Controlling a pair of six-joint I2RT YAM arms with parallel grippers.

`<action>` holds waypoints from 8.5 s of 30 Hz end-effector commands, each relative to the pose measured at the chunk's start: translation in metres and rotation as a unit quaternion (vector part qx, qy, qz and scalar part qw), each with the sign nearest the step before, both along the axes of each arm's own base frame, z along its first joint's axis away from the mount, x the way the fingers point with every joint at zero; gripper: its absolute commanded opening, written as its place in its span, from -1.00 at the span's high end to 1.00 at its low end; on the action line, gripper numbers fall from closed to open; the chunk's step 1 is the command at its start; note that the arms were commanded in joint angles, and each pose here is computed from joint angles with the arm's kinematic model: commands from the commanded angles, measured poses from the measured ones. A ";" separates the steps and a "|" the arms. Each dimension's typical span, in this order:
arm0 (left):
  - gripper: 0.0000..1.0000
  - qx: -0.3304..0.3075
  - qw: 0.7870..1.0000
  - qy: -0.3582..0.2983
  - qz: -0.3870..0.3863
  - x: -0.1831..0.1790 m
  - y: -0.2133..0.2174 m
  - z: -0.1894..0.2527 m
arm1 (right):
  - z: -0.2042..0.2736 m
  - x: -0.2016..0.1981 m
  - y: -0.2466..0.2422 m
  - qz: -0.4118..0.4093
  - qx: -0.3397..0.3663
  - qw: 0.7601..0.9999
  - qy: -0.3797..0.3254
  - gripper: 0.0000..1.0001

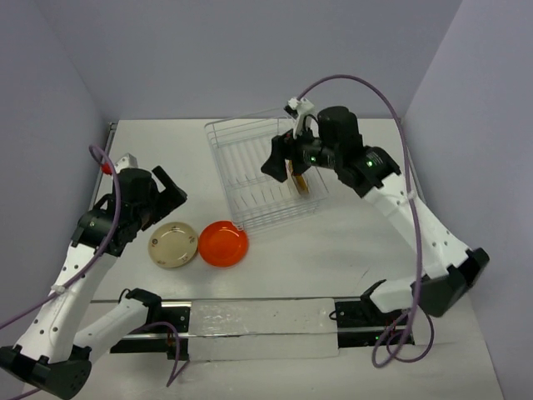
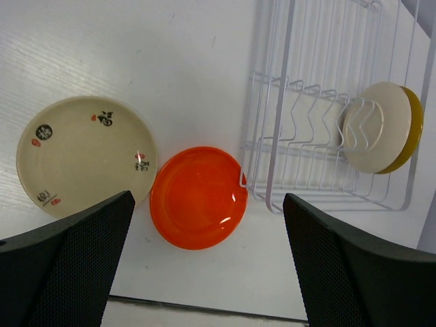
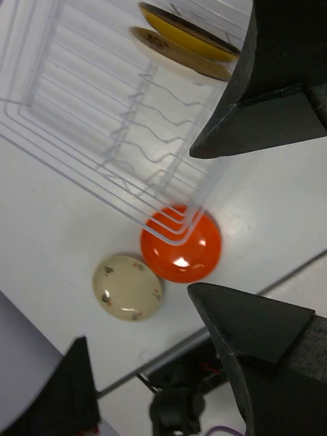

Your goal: Load the plates into the dish rack

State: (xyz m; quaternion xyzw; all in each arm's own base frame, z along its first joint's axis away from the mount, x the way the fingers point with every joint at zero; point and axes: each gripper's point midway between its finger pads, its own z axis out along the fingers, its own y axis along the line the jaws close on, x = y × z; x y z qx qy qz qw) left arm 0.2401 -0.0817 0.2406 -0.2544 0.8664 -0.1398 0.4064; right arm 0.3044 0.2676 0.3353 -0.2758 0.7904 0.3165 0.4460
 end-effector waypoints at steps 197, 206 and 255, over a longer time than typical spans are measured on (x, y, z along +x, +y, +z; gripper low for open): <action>0.41 0.207 0.971 -0.069 -0.099 0.148 -0.268 0.035 | -0.069 -0.051 -0.199 -0.404 -0.044 0.913 -0.023 -0.87; 0.00 0.208 0.966 -0.060 -0.138 0.151 -0.285 0.020 | -0.068 -0.052 -0.200 -0.405 -0.044 0.913 -0.025 -0.88; -0.89 -0.124 0.895 0.227 0.363 -0.051 0.098 -0.197 | -0.069 -0.053 -0.182 -0.361 -0.010 0.932 -0.023 -0.94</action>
